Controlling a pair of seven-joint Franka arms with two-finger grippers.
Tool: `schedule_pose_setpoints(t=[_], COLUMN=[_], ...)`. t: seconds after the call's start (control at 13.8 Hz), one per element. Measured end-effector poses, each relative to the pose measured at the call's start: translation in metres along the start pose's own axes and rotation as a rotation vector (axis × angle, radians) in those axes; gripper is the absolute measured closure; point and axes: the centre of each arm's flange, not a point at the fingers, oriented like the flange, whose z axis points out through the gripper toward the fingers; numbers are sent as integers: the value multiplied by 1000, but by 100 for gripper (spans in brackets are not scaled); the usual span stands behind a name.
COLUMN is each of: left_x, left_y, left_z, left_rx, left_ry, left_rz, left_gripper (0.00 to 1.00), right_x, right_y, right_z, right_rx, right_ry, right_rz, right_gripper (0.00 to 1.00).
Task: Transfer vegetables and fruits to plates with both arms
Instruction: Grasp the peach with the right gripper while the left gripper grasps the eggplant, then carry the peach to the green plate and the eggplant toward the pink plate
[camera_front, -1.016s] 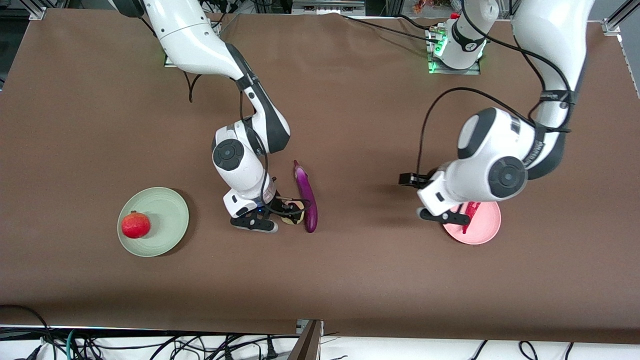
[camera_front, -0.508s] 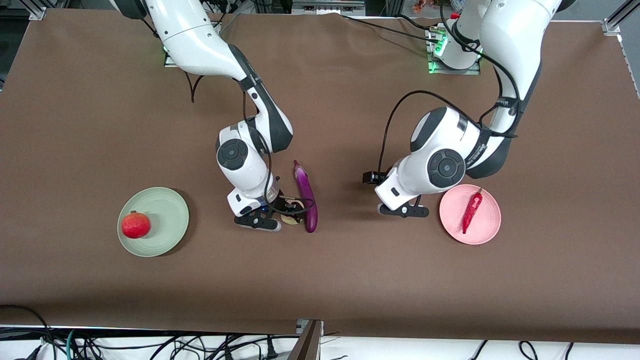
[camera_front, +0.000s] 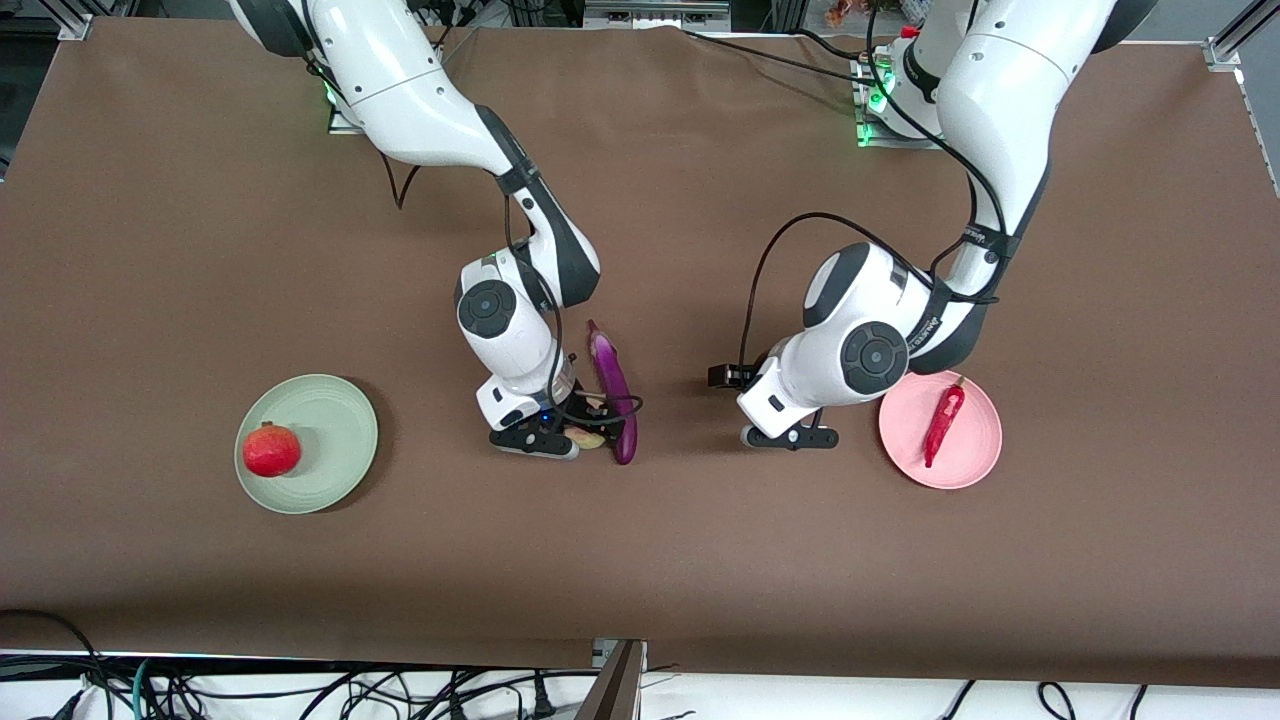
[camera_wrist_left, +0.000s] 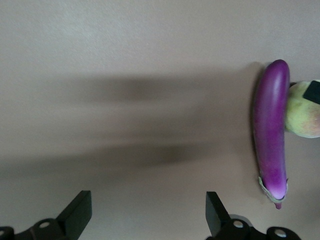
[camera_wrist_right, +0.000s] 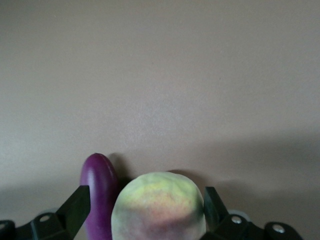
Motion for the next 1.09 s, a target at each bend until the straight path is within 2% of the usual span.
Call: schedule_pose_setpoints(t=[0.22,0.29,0.51,0.58,0.65,0.73,0.8,0.87,0.94,1.02,1.09], left_x=[-7,-11,-19,-19,-19,-18,-18,-17,-17,-17,-17], left_y=[19,28,46,47,46,45,45,45,44,44,44], left_z=[8,12,24,25,25,25,25,26,26,27,28], left_rx=[-4,-7,-10,-11,-11,-11,-10,-10,-10,-10,-10], left_ry=[10,17,23,24,25,26,26,25,24,24,23], left_rz=[-25,-38,-52,-54,-56,-59,-60,-61,-61,-62,-62], left_gripper=[0,4,6,11,11,20,23,26,34,48,57], right_x=[-5,-7,-13,-15,-16,-16,-16,-15,-14,-9,4], right_y=[0,-1,-4,-5,-6,-5,-5,-5,-4,1,10], right_z=[6,8,12,13,13,13,12,12,11,9,1], right_rx=[-8,-14,-23,-24,-25,-26,-27,-27,-30,-45,-72], right_ry=[-6,-6,-7,-8,-9,-9,-10,-10,-12,-16,-19], right_rz=[-11,-22,-48,-55,-75,-98,-115,-124,-127,-129,-134], right_gripper=[0,0,0,2,4,16,22,22,22,22,22])
